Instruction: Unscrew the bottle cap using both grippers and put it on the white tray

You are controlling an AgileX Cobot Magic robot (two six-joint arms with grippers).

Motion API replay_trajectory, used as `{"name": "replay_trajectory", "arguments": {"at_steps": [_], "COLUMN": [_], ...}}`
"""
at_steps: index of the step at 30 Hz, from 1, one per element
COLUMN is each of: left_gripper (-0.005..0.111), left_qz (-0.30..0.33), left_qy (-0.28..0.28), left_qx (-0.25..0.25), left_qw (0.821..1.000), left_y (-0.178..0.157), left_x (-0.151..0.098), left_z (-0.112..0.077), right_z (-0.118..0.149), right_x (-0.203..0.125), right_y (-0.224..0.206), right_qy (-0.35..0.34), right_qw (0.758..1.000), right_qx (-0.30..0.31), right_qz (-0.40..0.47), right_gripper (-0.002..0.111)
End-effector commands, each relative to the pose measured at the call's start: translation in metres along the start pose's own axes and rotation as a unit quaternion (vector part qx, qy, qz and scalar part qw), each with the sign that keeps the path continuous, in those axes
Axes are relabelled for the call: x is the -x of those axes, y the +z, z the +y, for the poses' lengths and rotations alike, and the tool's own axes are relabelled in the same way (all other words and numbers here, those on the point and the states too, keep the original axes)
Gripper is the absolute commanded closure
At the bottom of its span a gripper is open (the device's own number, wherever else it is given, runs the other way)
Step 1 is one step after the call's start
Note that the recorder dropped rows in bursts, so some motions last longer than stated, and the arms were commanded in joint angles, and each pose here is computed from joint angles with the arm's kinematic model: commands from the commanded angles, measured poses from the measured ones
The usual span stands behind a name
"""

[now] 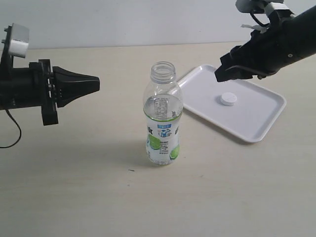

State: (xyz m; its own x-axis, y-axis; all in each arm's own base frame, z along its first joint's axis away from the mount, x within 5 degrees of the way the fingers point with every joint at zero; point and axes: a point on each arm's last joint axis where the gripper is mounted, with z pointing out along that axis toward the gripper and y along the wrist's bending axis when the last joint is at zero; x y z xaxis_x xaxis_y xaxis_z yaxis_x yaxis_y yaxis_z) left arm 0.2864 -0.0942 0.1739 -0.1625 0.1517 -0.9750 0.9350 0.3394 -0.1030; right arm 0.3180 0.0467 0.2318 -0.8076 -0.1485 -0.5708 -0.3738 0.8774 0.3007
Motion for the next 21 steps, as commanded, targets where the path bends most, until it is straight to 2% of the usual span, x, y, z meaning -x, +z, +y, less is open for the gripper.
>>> {"name": "replay_trajectory", "arguments": {"at_steps": [1, 5, 8, 12, 16, 21], "left_gripper": [0.105, 0.105, 0.105, 0.107, 0.107, 0.107], "left_qz": [-0.01, -0.024, -0.009, -0.017, -0.059, -0.108], "left_qy": [-0.022, -0.065, -0.078, -0.124, -0.154, -0.155], "left_qx": [0.008, 0.033, 0.026, 0.032, 0.082, 0.163], "left_qw": [1.0, 0.997, 0.997, 0.992, 0.983, 0.968], "left_y": [-0.012, -0.025, -0.031, -0.034, -0.043, -0.06], "left_x": [0.011, 0.02, 0.023, 0.02, 0.012, 0.002], "left_z": [0.0, 0.004, 0.001, -0.007, -0.022, -0.059], "right_z": [0.006, 0.013, 0.02, 0.022, 0.031, 0.049], "right_x": [-0.007, -0.018, -0.037, -0.072, -0.101, -0.13], "right_y": [-0.004, -0.01, -0.015, -0.028, -0.044, -0.065], "right_qy": [-0.002, -0.025, -0.031, -0.022, -0.042, -0.067], "right_qw": [1.0, 0.999, 0.997, 0.988, 0.978, 0.968], "right_qx": [0.004, 0.017, 0.019, -0.035, -0.057, -0.048], "right_qz": [-0.015, -0.023, -0.072, -0.149, -0.194, -0.237], "right_gripper": [0.092, 0.108, 0.108, 0.108, 0.108, 0.108]}}
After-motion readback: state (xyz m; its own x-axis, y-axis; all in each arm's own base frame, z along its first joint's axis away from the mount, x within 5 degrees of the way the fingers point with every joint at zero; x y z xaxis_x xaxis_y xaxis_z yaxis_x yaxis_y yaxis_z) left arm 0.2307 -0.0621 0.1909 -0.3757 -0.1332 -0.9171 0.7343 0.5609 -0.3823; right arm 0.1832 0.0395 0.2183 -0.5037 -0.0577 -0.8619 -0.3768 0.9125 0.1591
